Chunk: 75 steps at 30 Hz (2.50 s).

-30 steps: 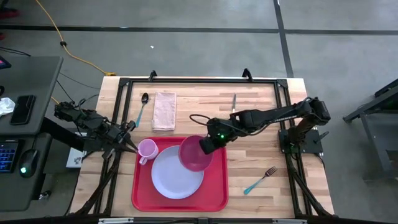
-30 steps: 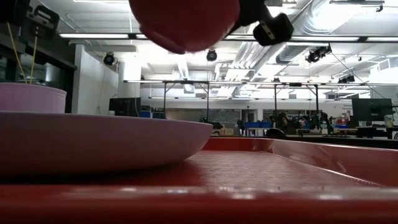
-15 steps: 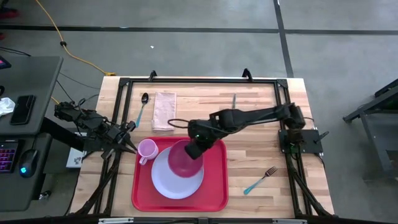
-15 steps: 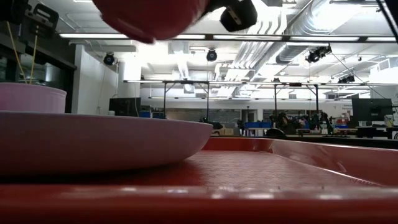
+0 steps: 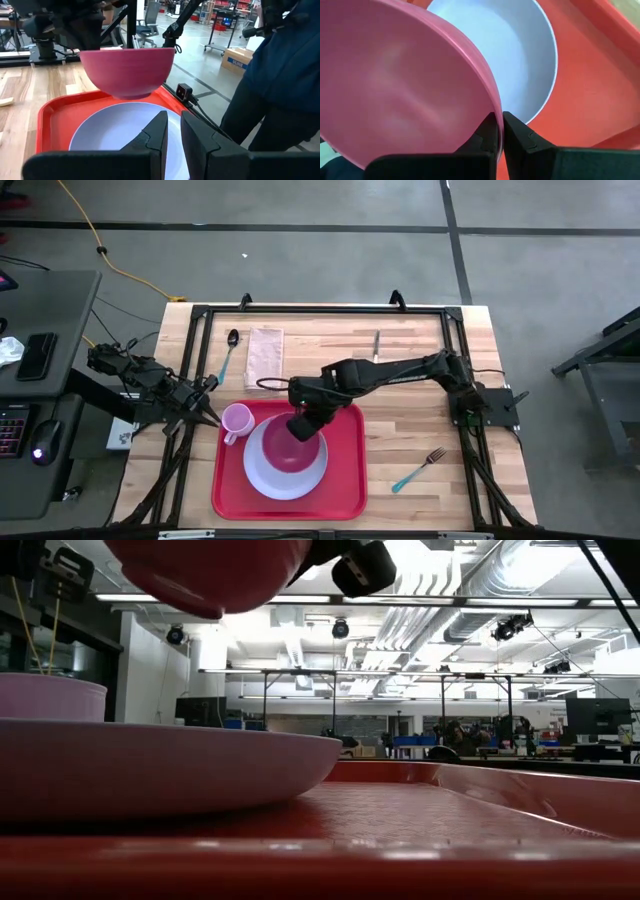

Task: Set up tray
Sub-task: Put the red bowl on the blue plate on the orange serving tray

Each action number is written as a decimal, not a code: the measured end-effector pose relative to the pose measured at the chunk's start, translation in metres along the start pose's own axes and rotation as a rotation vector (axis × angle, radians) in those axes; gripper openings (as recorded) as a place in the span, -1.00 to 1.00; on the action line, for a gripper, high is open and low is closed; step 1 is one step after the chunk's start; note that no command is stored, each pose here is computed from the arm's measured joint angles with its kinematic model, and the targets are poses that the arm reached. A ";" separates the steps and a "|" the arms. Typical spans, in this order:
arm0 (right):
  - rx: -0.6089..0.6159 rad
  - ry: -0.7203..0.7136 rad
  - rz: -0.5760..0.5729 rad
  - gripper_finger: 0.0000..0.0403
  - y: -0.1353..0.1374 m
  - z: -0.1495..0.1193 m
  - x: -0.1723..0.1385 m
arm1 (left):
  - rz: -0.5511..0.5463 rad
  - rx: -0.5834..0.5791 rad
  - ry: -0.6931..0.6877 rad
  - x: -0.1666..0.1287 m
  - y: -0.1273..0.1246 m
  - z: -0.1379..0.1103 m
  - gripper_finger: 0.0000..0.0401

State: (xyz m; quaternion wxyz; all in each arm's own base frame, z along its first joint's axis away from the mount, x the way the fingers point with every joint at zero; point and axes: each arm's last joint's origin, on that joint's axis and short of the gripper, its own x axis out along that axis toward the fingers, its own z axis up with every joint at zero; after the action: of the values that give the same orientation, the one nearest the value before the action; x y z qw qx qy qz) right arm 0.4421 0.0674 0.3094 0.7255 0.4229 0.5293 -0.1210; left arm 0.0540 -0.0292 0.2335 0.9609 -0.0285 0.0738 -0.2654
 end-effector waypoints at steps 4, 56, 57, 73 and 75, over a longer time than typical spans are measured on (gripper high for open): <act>0.004 0.025 -0.012 -1.00 -0.001 0.001 0.011 | -0.001 0.000 0.000 0.000 0.000 0.000 -0.57; -0.029 0.111 -0.030 -1.00 -0.019 0.026 0.097 | 0.006 0.003 0.000 0.001 0.000 0.000 -0.57; -0.032 0.115 -0.033 -1.00 -0.019 0.026 0.097 | 0.006 0.003 0.000 0.001 0.000 0.000 -0.57; -0.047 0.109 -0.022 -1.00 -0.021 0.030 0.103 | 0.006 0.003 0.000 0.001 0.000 0.000 -0.57; -0.047 0.109 -0.021 -1.00 -0.021 0.030 0.103 | 0.006 0.003 0.000 0.001 0.000 0.000 -0.57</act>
State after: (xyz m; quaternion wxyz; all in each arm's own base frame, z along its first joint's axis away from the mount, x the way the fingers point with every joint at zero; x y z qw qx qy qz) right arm 0.4913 0.0600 0.2120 0.7040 0.4061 0.5752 -0.0931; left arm 0.0546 -0.0293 0.2334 0.9617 -0.0266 0.0735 -0.2625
